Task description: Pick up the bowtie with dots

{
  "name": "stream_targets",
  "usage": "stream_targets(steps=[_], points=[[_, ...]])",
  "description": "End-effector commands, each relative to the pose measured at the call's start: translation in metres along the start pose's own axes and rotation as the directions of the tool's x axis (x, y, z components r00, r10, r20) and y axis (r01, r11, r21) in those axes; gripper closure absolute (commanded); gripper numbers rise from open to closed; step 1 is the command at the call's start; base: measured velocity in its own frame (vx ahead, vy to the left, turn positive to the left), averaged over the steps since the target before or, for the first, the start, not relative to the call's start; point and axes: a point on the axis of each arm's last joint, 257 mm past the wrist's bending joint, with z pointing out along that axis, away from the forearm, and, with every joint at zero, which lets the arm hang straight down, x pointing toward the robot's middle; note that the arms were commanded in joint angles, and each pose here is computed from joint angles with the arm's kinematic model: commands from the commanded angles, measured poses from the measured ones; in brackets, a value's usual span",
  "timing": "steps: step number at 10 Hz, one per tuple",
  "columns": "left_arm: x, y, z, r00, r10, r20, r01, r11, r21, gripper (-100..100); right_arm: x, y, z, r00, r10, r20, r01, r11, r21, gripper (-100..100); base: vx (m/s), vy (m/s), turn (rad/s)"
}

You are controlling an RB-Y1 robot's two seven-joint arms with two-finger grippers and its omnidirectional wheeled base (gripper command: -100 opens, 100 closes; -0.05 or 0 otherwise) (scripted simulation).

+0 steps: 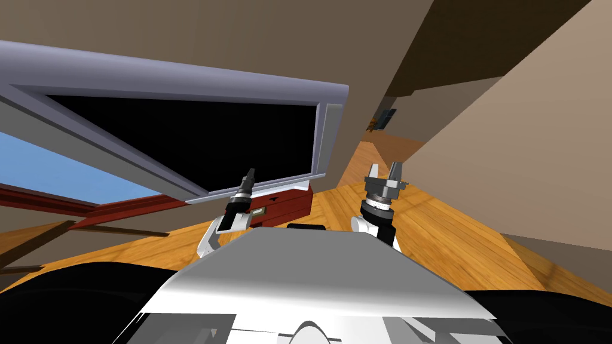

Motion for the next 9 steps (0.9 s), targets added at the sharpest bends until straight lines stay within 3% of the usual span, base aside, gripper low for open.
stream_targets(steps=[1, 4, 5, 6, 7, 9], points=[[-0.008, 0.023, 0.001, 0.999, 0.035, -0.005, -0.035, 0.997, -0.063, -100, 0.0, 0.0, 0.0, 1.0, 0.0, 0.0, 0.0, 1.0, 0.0, 0, -0.019, -0.031, -0.026], [-0.02, 0.061, -0.004, 0.996, 0.088, -0.014, -0.089, 0.981, -0.173, -100, 0.0, 0.0, 0.0, 1.0, 0.0, 0.0, 0.0, 1.0, 0.0, 0, -0.012, -0.042, -0.032], [-0.02, 0.063, -0.005, 0.996, 0.088, -0.017, -0.089, 0.979, -0.184, -100, 0.0, 0.0, 0.0, 1.0, 0.0, 0.0, 0.0, 1.0, 0.0, 0, -0.007, -0.023, -0.019], [-0.027, 0.082, -0.009, 0.994, 0.111, -0.021, -0.113, 0.965, -0.236, -100, 0.0, 0.0, 0.0, 1.0, 0.0, 0.0, 0.0, 1.0, 0.0, 0, -0.008, -0.031, -0.05], [-0.027, 0.083, -0.009, 0.994, 0.11, -0.023, -0.113, 0.963, -0.243, -100, 0.0, 0.0, 0.0, 1.0, 0.0, 0.0, 0.0, 1.0, 0.0, 0, -0.004, -0.024, -0.016], [-0.042, 0.119, -0.02, 0.988, 0.149, -0.031, -0.15, 0.927, -0.344, -100, 0.0, 0.0, 0.0, 1.0, 0.0, 0.0, 0.0, 1.0, 0.0, 0, 0.0, -0.037, -0.066]])
